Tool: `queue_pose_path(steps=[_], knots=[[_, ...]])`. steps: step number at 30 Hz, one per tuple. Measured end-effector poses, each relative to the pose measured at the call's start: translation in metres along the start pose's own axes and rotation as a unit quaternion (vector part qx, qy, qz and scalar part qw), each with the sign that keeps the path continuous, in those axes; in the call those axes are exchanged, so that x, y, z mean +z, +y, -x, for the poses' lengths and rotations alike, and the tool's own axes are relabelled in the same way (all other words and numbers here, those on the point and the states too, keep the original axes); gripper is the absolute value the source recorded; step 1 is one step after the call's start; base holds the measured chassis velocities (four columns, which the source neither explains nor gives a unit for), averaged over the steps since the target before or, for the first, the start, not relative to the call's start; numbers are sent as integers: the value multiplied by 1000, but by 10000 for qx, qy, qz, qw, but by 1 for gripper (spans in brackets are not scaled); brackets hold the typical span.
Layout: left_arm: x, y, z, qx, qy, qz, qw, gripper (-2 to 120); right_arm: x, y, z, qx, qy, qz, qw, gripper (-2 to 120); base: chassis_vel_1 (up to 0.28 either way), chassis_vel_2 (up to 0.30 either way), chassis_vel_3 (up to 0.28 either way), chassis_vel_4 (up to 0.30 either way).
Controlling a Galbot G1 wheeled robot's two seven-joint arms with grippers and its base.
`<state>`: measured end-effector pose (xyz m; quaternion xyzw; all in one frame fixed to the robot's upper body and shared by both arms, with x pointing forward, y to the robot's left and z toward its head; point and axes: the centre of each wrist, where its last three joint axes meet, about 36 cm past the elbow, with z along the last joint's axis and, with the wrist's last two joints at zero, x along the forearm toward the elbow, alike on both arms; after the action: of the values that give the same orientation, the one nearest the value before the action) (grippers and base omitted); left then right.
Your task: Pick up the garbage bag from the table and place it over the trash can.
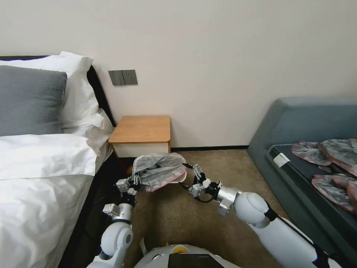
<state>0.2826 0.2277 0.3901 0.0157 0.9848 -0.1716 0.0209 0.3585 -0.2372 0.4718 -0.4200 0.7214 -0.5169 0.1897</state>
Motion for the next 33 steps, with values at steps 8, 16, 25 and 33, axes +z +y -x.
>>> queue_pose_path(steps=[8,16,25,33], knots=[[1,-1,-1,28,20,37,10000,10,5,-8,2,-39,80,-190,9998,100,0,0,0,0],[2,-5,-2,83,41,39,9999,10,14,-10,5,-76,162,-296,9994,100,0,0,0,0],[0,-8,-4,139,23,76,9999,10,18,-12,15,-25,131,-328,9994,100,0,0,0,0],[-2,-10,-3,171,-3,75,9998,10,18,-13,25,14,74,-312,9995,100,0,0,0,0]])
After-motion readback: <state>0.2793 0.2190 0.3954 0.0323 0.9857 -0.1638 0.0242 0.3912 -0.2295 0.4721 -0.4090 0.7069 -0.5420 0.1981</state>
